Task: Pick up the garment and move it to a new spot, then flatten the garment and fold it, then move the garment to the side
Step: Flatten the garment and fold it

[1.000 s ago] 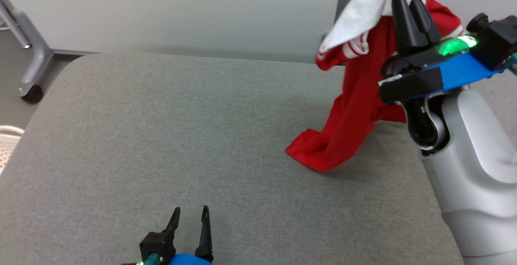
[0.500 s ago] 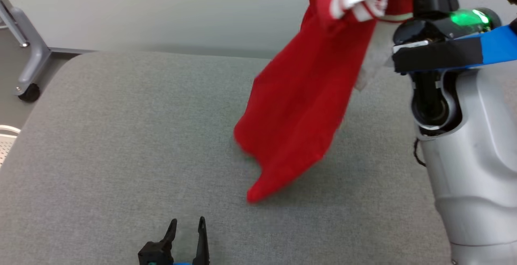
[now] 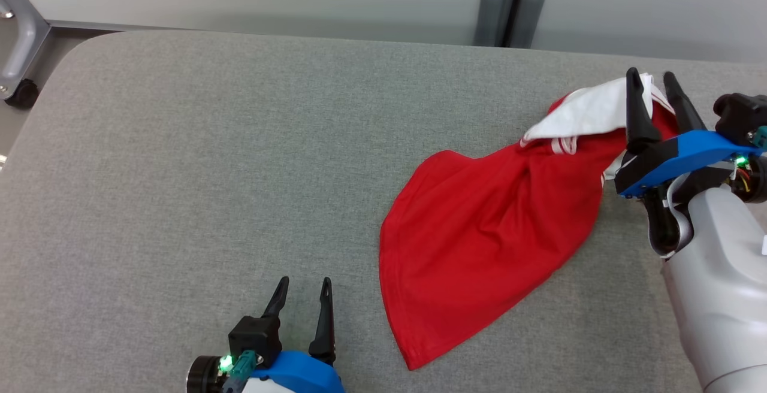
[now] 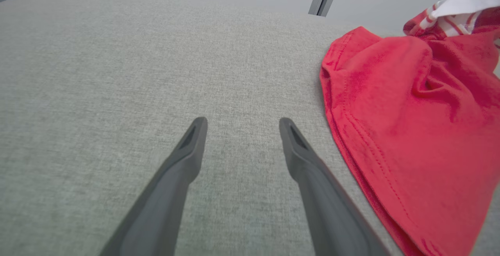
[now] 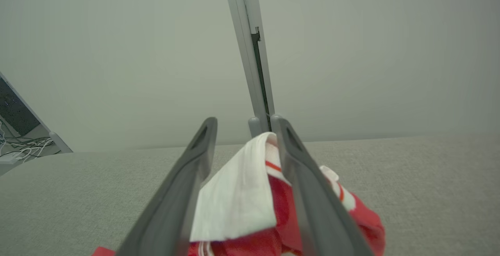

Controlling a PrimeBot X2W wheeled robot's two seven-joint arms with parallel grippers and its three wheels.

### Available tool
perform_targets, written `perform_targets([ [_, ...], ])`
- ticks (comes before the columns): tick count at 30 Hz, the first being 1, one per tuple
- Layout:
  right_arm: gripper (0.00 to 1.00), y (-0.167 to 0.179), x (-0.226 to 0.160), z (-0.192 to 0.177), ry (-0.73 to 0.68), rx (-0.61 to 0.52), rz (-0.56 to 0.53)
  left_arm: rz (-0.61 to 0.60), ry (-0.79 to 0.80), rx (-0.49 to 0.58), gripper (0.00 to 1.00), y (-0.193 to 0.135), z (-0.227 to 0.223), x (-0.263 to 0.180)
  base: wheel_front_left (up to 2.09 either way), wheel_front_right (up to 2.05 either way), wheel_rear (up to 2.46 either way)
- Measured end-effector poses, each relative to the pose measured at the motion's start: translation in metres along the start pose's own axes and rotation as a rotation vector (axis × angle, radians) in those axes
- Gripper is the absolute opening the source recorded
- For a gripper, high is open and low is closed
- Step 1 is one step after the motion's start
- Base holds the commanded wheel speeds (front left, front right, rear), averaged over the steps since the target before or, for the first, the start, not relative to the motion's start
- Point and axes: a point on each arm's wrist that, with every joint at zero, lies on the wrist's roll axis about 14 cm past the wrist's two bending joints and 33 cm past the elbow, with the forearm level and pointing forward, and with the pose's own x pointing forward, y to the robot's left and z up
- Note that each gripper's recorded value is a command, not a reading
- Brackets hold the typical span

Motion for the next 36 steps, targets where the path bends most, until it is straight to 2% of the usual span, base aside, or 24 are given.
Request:
perform_targets([
  [5,1.00,0.000,-0.007,-0.009,0.023,-0.025,0.001,-0.023,-0.003,0.006,1.00,-0.007,0.002,0.005,0.00,0.00,0.00],
  [9,1.00,-0.006,-0.034,-0.037,0.092,-0.040,-0.007,-0.041,-0.001,0.012,1.00,-0.013,0.002,0.008,0.00,0.00,0.00],
  [19,1.00,-0.048,-0.091,-0.089,0.219,0.017,-0.126,-0.089,0.009,0.024,1.00,-0.027,-0.001,0.012,0.00,0.00,0.00],
  [26,1.00,-0.071,-0.089,-0.097,0.251,-0.007,-0.175,-0.081,0.028,0.036,1.00,-0.022,-0.007,0.013,0.00,0.00,0.00],
  [36,1.00,-0.069,-0.050,-0.108,0.270,-0.047,-0.151,-0.027,0.054,0.032,1.00,-0.005,-0.014,0.017,0.00,0.00,0.00],
])
